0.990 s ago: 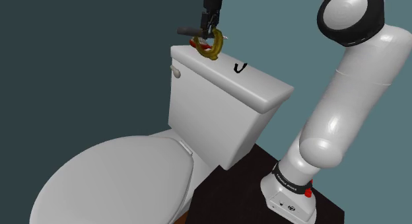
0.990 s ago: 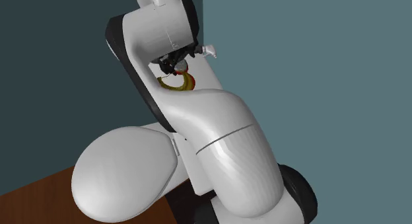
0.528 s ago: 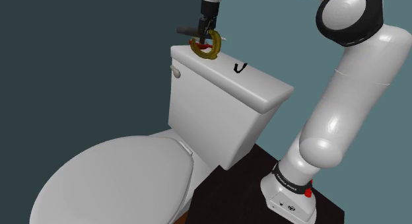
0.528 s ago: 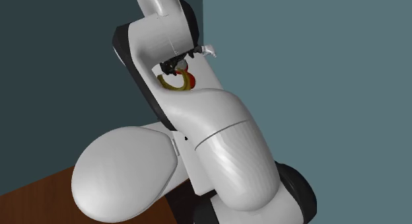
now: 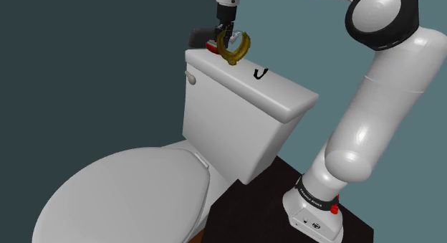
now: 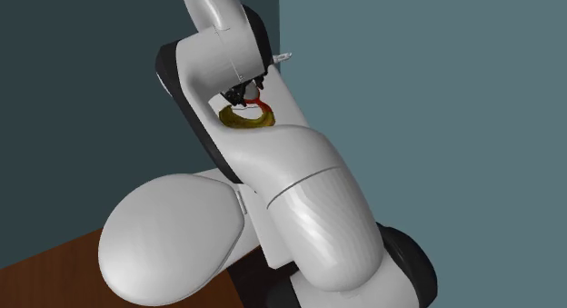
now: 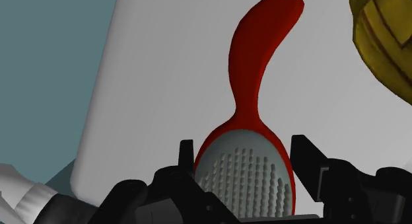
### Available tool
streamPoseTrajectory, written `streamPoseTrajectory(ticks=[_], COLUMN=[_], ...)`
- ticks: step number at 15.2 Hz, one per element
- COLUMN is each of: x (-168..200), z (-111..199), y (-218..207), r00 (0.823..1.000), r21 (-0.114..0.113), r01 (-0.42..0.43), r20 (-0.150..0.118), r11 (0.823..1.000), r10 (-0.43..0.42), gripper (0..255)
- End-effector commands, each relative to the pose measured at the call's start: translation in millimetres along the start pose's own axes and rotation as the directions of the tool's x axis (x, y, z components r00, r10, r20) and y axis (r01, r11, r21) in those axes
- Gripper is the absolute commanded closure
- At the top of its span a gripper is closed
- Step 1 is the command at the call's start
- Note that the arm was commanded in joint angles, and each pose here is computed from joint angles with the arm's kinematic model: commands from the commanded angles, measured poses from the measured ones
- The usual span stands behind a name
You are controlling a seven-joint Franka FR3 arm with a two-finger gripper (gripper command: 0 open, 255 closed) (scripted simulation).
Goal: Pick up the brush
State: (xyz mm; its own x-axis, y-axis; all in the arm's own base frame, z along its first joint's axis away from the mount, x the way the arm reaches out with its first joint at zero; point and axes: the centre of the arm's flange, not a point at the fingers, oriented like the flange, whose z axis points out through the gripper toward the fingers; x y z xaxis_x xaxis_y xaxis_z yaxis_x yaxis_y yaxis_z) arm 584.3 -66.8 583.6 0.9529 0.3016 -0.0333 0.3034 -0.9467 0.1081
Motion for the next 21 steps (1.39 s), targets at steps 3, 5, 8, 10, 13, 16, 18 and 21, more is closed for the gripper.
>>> streamPoseTrajectory(ticks=[3,5,8,10,13,16,18,21], x=[1.1,-0.6,-1.2,-1.5,-2.0,-2.6,-2.9,-3.1], z=[10.0,-1.4,-17.1,-27.6,-43.4,-59.1,-69.6,-75.6], y=[-6.2,4.3,6.0,7.1,8.8,10.5,11.7,12.3], r00=[1.0,1.0,1.0,1.0,1.0,1.0,1.0,1.0], r21=[0.012,0.014,0.014,0.014,0.014,0.014,0.014,0.014], r01=[0.009,0.01,0.01,0.01,0.01,0.01,0.01,0.01], r20=[0.017,0.018,0.018,0.018,0.018,0.018,0.018,0.018], r11=[1.0,1.0,1.0,1.0,1.0,1.0,1.0,1.0], r10=[-0.009,-0.01,-0.01,-0.01,-0.01,-0.01,-0.01,-0.01], gripper=[255,255,255,255,255,255,255,255])
